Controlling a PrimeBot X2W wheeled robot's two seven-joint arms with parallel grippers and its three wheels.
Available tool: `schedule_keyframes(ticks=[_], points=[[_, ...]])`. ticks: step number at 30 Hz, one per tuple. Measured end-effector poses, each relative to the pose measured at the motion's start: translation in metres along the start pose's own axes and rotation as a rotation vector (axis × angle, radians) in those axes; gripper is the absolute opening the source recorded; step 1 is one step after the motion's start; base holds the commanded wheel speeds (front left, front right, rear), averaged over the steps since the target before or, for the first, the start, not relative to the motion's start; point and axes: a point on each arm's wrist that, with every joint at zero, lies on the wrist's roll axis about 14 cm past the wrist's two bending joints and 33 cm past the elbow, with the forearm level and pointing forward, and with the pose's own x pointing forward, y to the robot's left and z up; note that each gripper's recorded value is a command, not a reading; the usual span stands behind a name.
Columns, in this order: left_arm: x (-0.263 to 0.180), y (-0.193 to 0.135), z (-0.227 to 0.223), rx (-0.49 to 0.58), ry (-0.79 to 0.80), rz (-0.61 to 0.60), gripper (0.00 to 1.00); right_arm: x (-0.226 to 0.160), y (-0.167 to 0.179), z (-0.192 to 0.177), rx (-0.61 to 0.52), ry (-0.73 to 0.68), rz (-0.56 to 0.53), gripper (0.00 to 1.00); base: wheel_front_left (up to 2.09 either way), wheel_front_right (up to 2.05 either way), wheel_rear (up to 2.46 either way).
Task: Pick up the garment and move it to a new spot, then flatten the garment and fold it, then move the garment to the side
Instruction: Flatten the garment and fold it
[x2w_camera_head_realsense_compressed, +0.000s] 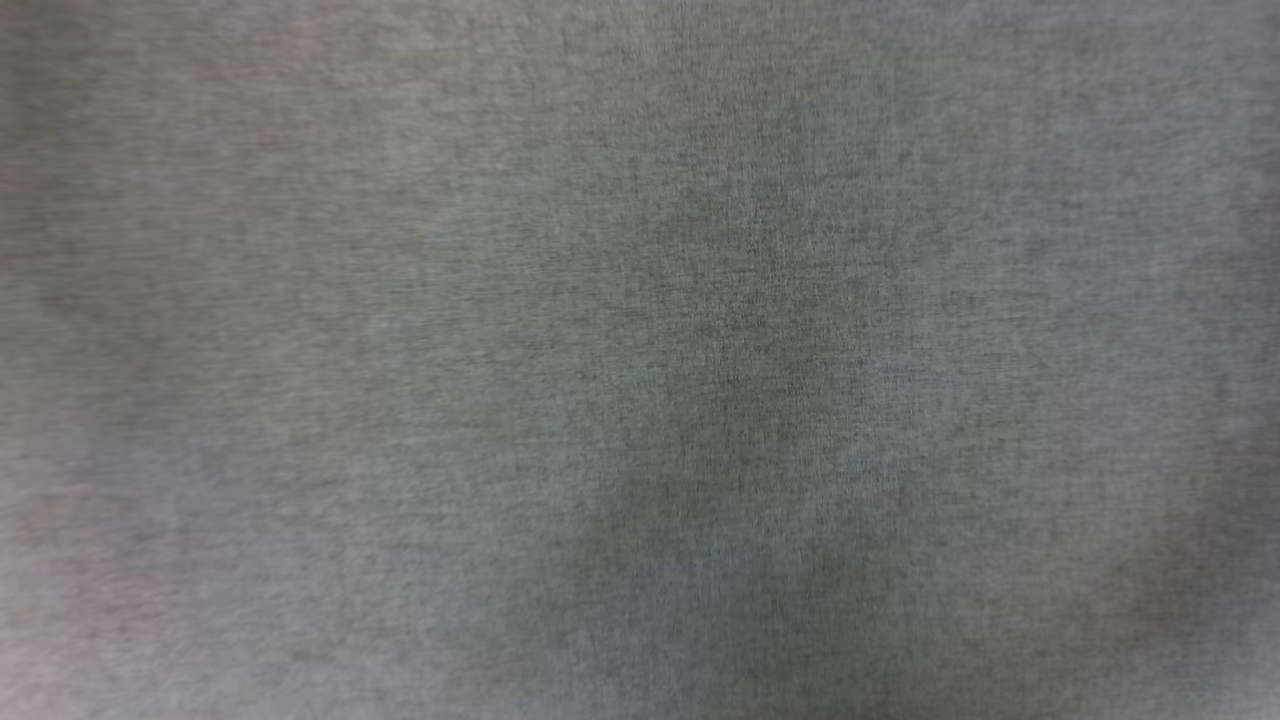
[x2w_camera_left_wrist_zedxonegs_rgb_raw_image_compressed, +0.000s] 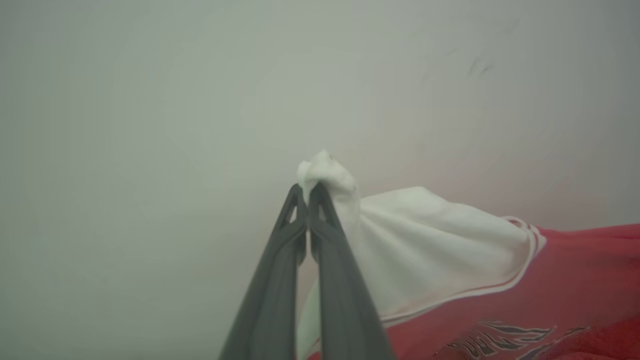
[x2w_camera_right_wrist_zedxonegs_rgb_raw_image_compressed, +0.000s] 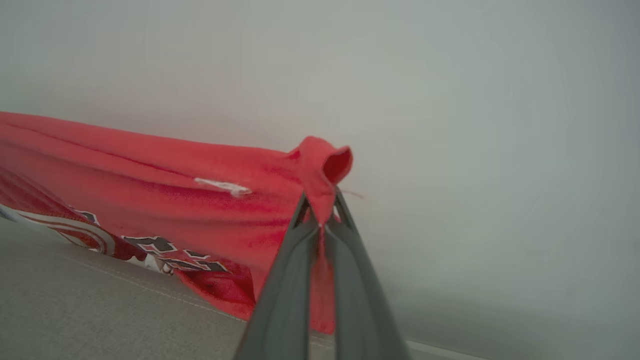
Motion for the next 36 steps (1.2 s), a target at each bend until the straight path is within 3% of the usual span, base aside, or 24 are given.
schedule_keyframes(ticks=[6, 13, 25, 36], points=[[-0.049, 0.003, -0.026, -0.082, 0.09, 0.027, 0.0, -0.038, 0.007, -0.044, 0.035, 0.109, 0.013, 0.0, 0.0, 0.0, 0.0], [-0.152, 0.005, -0.052, -0.142, 0.244, 0.082, 0.0, -0.123, 0.035, -0.096, 0.102, 0.255, 0.049, 0.0, 0.0, 0.0, 0.0], [-0.342, -0.004, -0.025, -0.167, 0.353, 0.209, 0.0, -0.284, 0.06, -0.103, 0.168, 0.376, 0.061, 0.0, 0.0, 0.0, 0.0], [-0.459, -0.021, 0.007, -0.203, 0.446, 0.291, 0.0, -0.416, 0.076, -0.121, 0.238, 0.503, 0.016, 0.0, 0.0, 0.0, 0.0]])
